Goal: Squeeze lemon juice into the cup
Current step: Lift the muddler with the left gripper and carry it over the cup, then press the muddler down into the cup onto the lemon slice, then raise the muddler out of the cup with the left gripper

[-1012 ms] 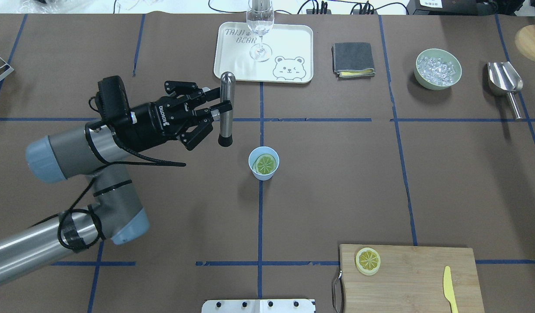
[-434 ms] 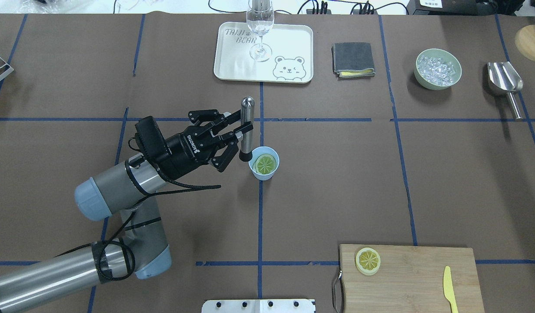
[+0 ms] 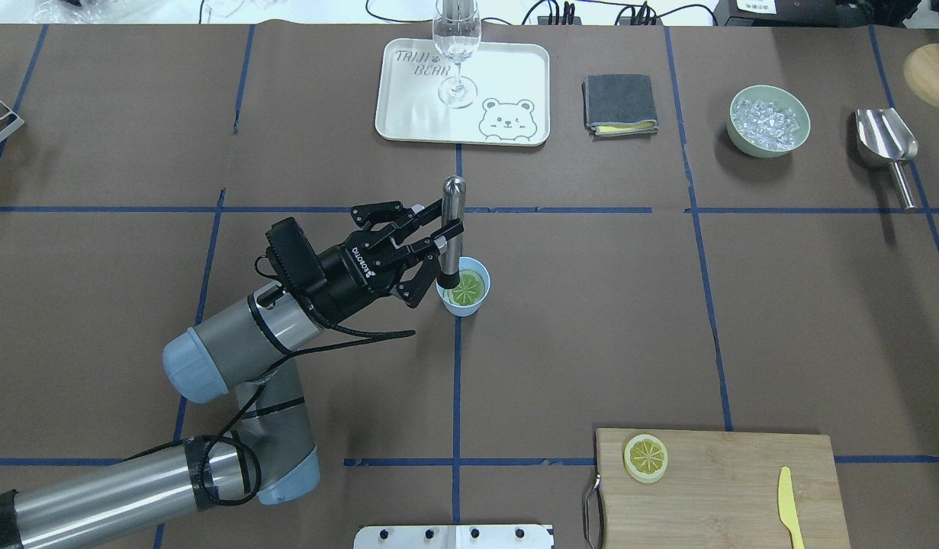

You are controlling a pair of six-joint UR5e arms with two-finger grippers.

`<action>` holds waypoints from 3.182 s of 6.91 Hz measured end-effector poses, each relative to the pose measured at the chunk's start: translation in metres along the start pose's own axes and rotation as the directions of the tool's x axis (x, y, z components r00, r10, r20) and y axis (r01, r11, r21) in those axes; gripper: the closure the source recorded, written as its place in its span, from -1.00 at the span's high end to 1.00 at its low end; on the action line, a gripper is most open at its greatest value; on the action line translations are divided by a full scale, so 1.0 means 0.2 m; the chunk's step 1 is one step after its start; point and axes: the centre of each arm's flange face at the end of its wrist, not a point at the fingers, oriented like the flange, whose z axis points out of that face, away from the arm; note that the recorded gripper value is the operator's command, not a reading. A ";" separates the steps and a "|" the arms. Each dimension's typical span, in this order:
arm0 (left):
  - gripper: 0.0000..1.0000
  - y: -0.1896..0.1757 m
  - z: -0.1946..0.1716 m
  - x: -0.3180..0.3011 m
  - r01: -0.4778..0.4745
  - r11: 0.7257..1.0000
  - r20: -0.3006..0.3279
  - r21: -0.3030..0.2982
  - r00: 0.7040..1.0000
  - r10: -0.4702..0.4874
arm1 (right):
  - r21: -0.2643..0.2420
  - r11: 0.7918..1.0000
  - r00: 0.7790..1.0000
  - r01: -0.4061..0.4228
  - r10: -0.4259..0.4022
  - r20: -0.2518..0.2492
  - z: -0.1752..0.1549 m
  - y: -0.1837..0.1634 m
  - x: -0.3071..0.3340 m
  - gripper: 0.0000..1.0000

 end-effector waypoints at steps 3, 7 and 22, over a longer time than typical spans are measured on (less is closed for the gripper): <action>-1.00 0.04 0.08 0.02 -0.006 1.000 0.025 -0.021 1.000 0.007 | -0.001 1.000 1.000 0.002 -0.002 0.000 0.00 0.00 0.00 1.00; -1.00 0.13 0.10 0.07 -0.012 0.997 0.053 -0.078 0.998 0.016 | -0.002 1.000 1.000 0.002 -0.002 0.000 0.01 0.00 0.00 1.00; -1.00 -0.06 0.13 0.03 0.078 0.993 0.090 -0.086 0.993 -0.071 | 0.000 1.000 1.000 -0.009 0.009 0.001 0.00 0.00 0.00 1.00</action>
